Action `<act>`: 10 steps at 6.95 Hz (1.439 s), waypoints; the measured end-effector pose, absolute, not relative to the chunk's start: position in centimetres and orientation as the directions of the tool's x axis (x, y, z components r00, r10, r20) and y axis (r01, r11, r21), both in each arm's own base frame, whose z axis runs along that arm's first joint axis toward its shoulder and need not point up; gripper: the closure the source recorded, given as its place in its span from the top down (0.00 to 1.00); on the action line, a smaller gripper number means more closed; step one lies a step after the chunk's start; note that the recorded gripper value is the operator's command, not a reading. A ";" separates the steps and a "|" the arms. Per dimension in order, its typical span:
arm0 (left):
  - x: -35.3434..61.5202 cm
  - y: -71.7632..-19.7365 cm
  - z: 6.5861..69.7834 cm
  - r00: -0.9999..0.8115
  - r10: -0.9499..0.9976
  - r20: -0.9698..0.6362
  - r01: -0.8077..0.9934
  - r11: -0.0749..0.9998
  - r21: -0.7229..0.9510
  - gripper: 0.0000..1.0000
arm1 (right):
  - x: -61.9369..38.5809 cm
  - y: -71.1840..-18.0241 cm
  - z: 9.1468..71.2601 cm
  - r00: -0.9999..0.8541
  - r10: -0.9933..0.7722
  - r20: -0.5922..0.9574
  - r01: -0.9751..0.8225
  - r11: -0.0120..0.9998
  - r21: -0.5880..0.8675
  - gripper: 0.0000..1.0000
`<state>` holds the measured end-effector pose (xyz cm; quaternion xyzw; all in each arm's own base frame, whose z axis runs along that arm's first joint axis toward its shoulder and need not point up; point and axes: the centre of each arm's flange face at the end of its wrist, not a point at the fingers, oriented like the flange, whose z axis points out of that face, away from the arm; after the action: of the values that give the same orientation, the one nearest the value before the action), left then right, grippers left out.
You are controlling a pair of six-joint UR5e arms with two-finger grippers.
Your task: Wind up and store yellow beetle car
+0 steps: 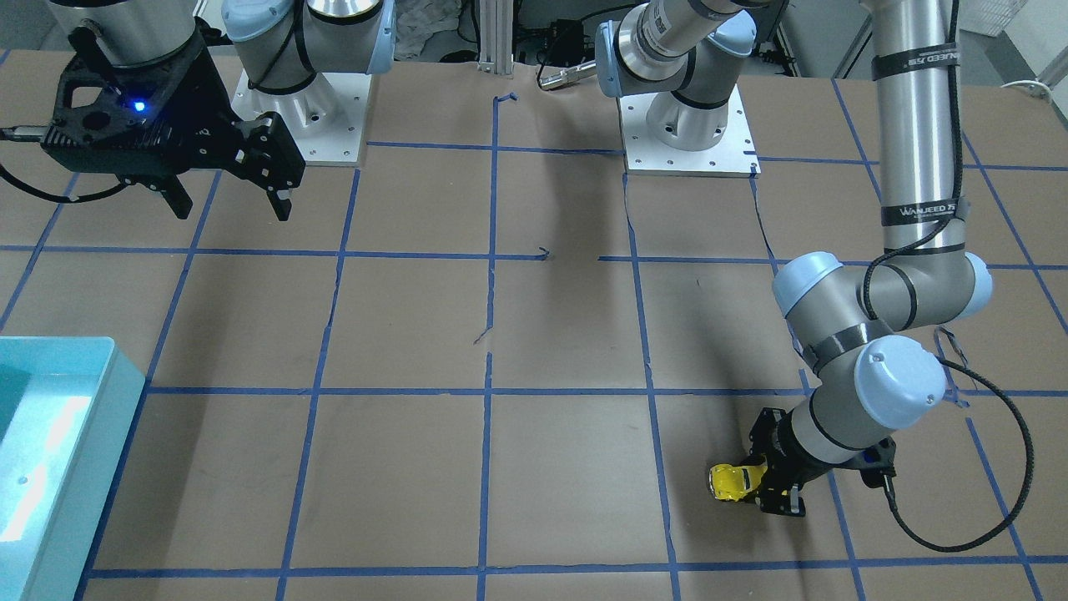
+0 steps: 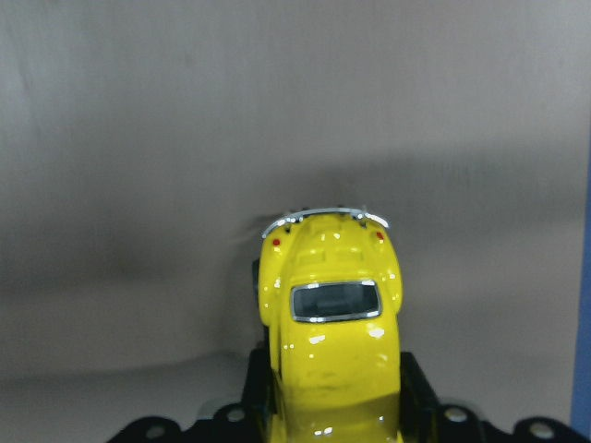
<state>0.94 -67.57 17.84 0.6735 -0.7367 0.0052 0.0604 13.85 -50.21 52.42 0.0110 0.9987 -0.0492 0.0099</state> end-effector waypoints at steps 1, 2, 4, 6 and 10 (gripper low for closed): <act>3.0 -67.5 17.8 -0.096 -0.991 0.098 -0.992 0.103 0.069 0.00 | 13.8 -50.2 52.4 -1.000 0.021 -0.020 0.023 0.995 -0.098 1.00; 5.1 -67.4 17.8 -0.101 -0.990 0.100 -0.992 0.108 0.065 0.76 | 13.8 -50.2 52.4 -1.000 0.022 -0.019 0.023 0.995 -0.098 1.00; 6.8 -67.3 18.5 -0.091 -0.989 0.118 -0.994 0.099 0.057 0.97 | 13.8 -50.2 52.4 -1.000 0.021 -0.020 0.023 0.995 -0.097 1.00; 6.5 -67.4 20.5 -0.091 -0.985 0.150 -0.994 0.099 0.047 0.99 | 13.9 -50.2 52.3 -1.000 0.021 -0.022 0.023 0.995 -0.097 1.00; 6.4 -66.3 29.1 -0.533 -0.836 0.130 -0.844 0.517 -0.138 1.00 | 13.9 -50.2 52.3 -0.999 0.020 -0.026 0.023 0.995 -0.096 1.00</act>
<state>6.43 -66.29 29.12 0.4824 -0.8707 0.0926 0.0237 13.90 -50.22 52.32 0.0108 0.9987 -0.0484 0.0126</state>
